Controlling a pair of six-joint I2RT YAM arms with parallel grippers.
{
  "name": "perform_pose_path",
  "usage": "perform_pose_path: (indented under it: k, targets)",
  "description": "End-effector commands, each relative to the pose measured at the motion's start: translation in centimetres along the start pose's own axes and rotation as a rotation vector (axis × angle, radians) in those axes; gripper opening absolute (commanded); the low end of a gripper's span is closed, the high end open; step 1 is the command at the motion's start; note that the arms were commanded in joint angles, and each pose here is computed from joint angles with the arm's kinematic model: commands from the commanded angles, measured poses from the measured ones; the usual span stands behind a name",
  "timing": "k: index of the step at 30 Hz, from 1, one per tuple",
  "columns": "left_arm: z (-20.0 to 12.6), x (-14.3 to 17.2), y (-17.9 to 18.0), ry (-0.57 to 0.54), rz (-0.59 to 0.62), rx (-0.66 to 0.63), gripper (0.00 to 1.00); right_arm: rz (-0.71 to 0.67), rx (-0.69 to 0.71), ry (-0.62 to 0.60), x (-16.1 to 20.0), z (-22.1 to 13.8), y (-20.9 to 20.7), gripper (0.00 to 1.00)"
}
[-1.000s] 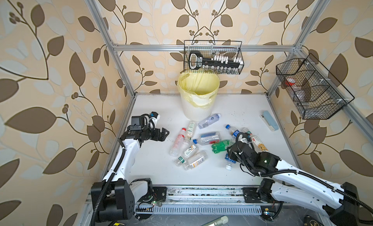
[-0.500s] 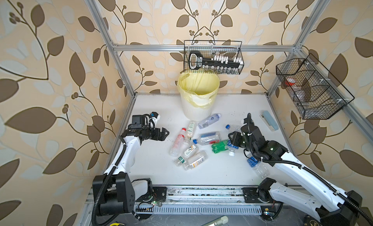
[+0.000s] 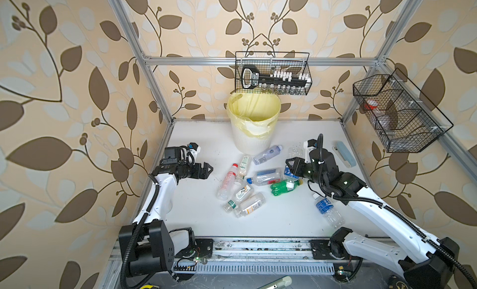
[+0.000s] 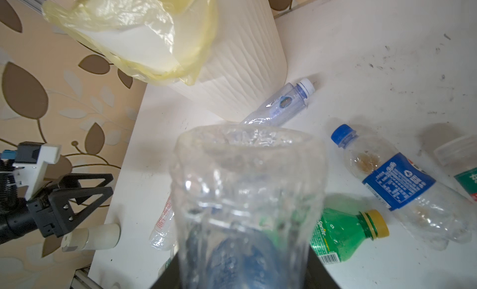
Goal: Throw the plastic bottles in the bin
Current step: Throw the plastic bottle into the trash bin.
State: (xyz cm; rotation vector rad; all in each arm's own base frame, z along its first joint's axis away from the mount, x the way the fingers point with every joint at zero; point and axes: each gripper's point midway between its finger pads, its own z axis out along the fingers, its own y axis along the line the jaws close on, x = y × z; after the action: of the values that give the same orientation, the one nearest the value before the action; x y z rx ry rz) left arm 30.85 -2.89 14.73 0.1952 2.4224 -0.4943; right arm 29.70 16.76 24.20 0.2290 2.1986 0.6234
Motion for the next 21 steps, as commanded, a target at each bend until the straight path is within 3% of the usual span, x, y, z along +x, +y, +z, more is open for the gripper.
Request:
perform_pose_path:
  k: [1,21]
  targets:
    - [-1.1,-1.5,-0.3,-0.038,0.017,0.011,0.99,-0.002,-0.061,-0.07,-2.7,-0.9,2.2,0.39]
    - [-0.6,-1.3,-1.2,-0.032,-0.005,0.087,0.99,-0.033,-0.201,-0.265,-11.2,-3.4,9.2,0.37]
